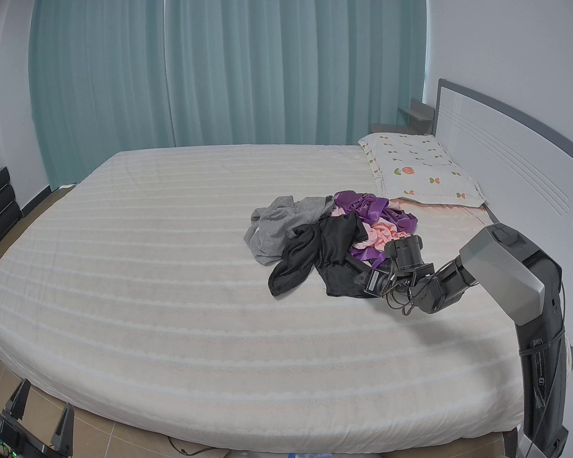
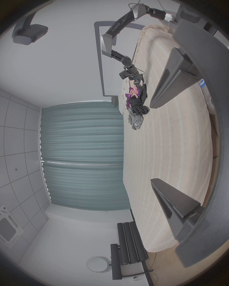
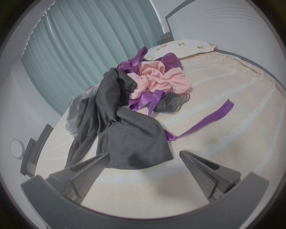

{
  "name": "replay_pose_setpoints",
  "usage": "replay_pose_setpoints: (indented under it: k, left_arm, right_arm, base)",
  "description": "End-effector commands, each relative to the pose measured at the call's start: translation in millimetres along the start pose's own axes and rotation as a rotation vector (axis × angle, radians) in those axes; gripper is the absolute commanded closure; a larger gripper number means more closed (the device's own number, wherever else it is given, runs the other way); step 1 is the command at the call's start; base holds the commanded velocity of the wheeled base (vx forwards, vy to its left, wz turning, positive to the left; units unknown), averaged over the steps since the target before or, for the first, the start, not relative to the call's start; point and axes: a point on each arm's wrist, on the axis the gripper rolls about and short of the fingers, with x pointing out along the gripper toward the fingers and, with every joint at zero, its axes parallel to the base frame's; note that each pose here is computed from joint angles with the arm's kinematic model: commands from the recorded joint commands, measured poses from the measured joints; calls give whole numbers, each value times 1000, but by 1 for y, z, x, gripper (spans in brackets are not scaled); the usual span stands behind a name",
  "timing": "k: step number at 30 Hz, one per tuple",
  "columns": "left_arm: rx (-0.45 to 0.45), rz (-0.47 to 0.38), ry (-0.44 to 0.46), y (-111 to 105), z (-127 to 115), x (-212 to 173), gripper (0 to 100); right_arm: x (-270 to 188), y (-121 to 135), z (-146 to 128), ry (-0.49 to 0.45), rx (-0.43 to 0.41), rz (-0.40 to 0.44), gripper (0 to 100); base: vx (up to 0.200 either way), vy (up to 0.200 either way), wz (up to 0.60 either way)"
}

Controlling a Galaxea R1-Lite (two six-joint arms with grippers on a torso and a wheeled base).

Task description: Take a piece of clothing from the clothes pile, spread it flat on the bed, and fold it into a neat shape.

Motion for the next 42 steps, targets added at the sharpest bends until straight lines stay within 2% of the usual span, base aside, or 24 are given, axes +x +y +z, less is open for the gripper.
replay_pose_setpoints:
  k: [1,7,11,13,23,24,33,38,42]
  left_arm:
    - [0,-1,2,0,-5,0,0]
    - [0,1,2,0,-5,0,0]
    - [0,-1,2,0,-5,0,0]
    - [0,-1,2,0,-5,0,0]
    - [0,1,2,0,-5,0,0]
    - [0,1,2,0,-5,0,0]
    - [-2,-1,2,0,-5,0,0]
    - [0,1,2,0,-5,0,0]
    - [0,-1,2,0,-5,0,0]
  right_arm:
    - [4,-1,-9,24,-2,-7,0]
    - [14,-2,-13,25,5,3,0]
    - [24,1,-11,10,47,11,0]
    - [32,7,-8,-6,92,29,0]
    - [43,27,-13,7,133,58,0]
    - [44,28,-14,21,131,49,100]
    - [42,28,-12,26,133,45,100]
    - [31,32,-8,29,186,53,100]
    - [2,34,4,63,250,96,100]
  base:
    - [0,0,0]
    - [0,0,0]
    - [0,0,0]
    - [0,0,0]
    - [0,0,0]
    - [0,0,0]
    - [0,0,0]
    - [0,0,0]
    - [0,0,0]
